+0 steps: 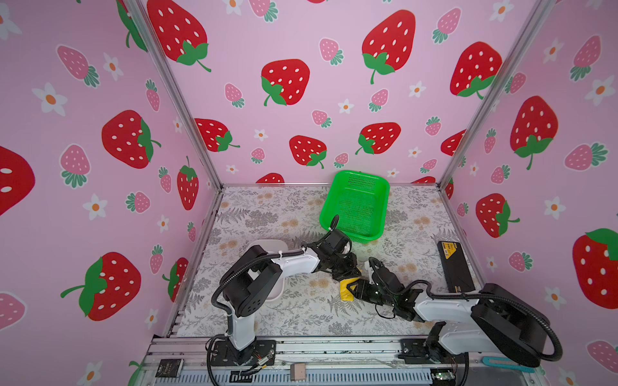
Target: Place the utensils on the paper napkin and roll it up
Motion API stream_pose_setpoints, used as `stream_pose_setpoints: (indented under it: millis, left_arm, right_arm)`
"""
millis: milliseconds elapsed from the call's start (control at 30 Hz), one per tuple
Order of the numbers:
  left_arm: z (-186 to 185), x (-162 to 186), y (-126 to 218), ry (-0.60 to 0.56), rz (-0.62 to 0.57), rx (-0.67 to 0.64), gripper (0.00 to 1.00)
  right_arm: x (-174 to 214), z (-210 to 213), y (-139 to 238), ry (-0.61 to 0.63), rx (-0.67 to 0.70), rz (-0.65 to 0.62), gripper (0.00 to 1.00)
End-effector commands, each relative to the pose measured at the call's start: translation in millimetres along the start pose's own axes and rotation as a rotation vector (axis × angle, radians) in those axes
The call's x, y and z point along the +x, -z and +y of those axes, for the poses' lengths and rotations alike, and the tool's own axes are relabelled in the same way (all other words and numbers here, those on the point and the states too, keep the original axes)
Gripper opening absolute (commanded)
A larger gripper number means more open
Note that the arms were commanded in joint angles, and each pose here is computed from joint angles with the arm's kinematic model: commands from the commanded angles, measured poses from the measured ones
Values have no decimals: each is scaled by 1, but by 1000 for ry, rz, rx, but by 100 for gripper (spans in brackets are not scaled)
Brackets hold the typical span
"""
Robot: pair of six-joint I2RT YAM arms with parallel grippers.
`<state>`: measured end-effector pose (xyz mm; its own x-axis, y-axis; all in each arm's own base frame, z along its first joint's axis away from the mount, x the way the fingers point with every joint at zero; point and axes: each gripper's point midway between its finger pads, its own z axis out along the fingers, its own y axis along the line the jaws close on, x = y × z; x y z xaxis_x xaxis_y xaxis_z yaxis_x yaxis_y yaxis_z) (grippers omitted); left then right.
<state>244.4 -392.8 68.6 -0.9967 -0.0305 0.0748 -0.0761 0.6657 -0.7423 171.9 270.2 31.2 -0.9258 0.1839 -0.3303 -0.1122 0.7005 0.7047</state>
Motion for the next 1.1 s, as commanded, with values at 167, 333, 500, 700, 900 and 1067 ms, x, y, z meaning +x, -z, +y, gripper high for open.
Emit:
stream_pose_setpoints:
  millis: [167, 333, 500, 700, 900, 1067]
  left_arm:
    - [-34, 0, 12, -67, -4, 83, 18]
    - [-32, 0, 35, -115, -54, 57, 31]
    - [-10, -2, 59, -103, -133, 7, 36]
    - [35, 2, 69, -5, -142, -49, 29]
    - [48, 23, 55, 4, -32, -47, 14]
    - [54, 39, 47, -1, 45, -70, 9]
  right_arm:
    - [-1, -4, -1, -10, 5, -7, 24]
    - [1, -9, -1, -18, 19, -6, 20]
    - [2, -14, 0, -29, 28, -3, 17]
    - [3, -14, 0, -28, 24, 5, 16]
    - [3, -14, -2, -28, 25, 7, 10]
    - [3, -16, -2, -34, 34, 8, 9]
